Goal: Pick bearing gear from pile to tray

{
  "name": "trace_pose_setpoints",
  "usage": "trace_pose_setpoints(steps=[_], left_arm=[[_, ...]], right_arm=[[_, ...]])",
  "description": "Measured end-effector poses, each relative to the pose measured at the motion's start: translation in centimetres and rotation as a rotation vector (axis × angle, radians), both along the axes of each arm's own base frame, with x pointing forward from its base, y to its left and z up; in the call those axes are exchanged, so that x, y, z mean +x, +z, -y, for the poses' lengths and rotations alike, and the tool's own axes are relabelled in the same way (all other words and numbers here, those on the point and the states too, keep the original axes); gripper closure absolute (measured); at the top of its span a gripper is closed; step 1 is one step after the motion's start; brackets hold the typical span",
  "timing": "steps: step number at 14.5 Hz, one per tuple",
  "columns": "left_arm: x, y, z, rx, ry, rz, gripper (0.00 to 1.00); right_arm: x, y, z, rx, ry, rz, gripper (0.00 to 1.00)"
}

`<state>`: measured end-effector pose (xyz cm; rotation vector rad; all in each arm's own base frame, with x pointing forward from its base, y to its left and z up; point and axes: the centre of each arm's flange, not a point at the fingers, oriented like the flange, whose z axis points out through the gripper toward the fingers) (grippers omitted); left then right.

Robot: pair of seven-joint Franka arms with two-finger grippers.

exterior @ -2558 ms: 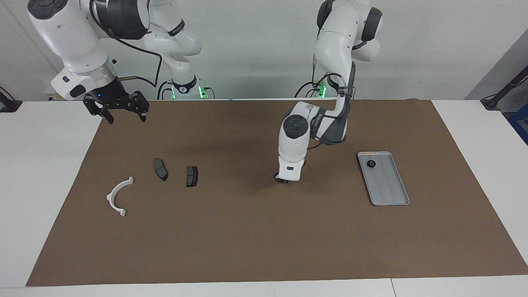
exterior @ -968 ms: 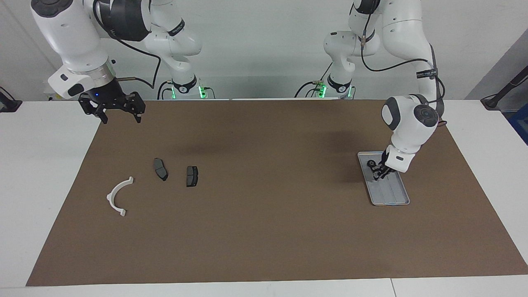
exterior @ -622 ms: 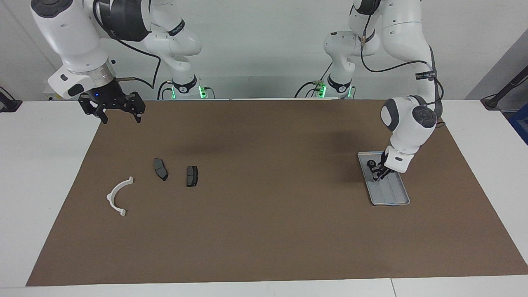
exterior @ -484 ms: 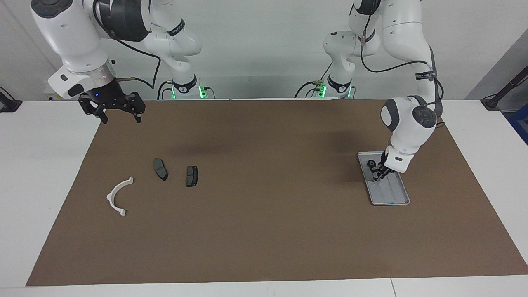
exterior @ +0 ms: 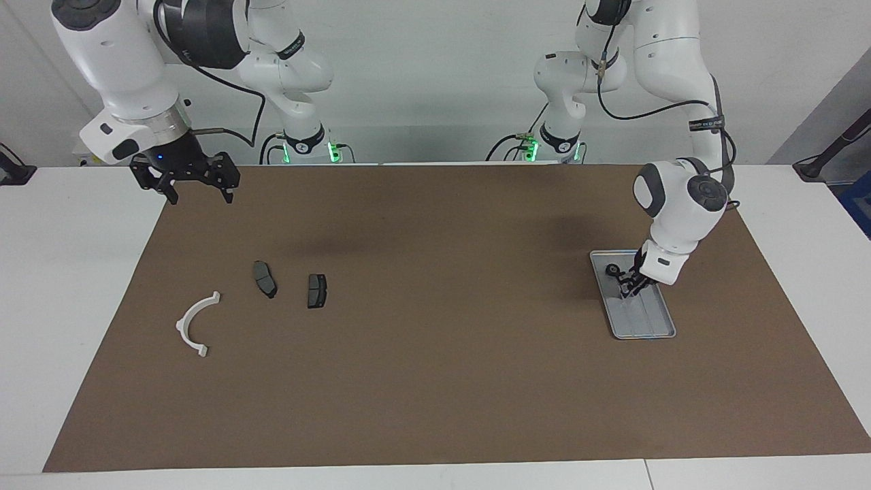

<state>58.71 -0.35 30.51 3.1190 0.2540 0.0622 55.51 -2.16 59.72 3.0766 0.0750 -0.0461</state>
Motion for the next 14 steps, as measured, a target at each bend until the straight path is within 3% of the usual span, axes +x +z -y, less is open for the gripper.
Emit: trace_pose_setpoints(steps=[5, 7, 8, 9, 14], left_arm=[[-0.2, -0.4, 0.0, 0.000, -0.001, 0.000, 0.75], [-0.2, -0.4, 0.0, 0.000, -0.002, 0.001, 0.70], [-0.2, -0.4, 0.0, 0.000, -0.002, 0.001, 0.64], [-0.2, -0.3, 0.0, 0.000, -0.002, 0.002, 0.52], [1.5, 3.0, 0.5, -0.005, 0.010, -0.023, 0.50]], right_arm=[[0.0, 0.0, 0.0, 0.000, 0.000, 0.000, 0.00], [0.0, 0.0, 0.0, 0.001, 0.000, 0.000, 0.00], [0.0, 0.0, 0.0, 0.004, 0.000, 0.002, 0.00], [0.1, 0.0, -0.1, 0.010, 0.000, 0.005, 0.00], [0.3, 0.2, -0.2, 0.023, 0.000, 0.025, 0.00]])
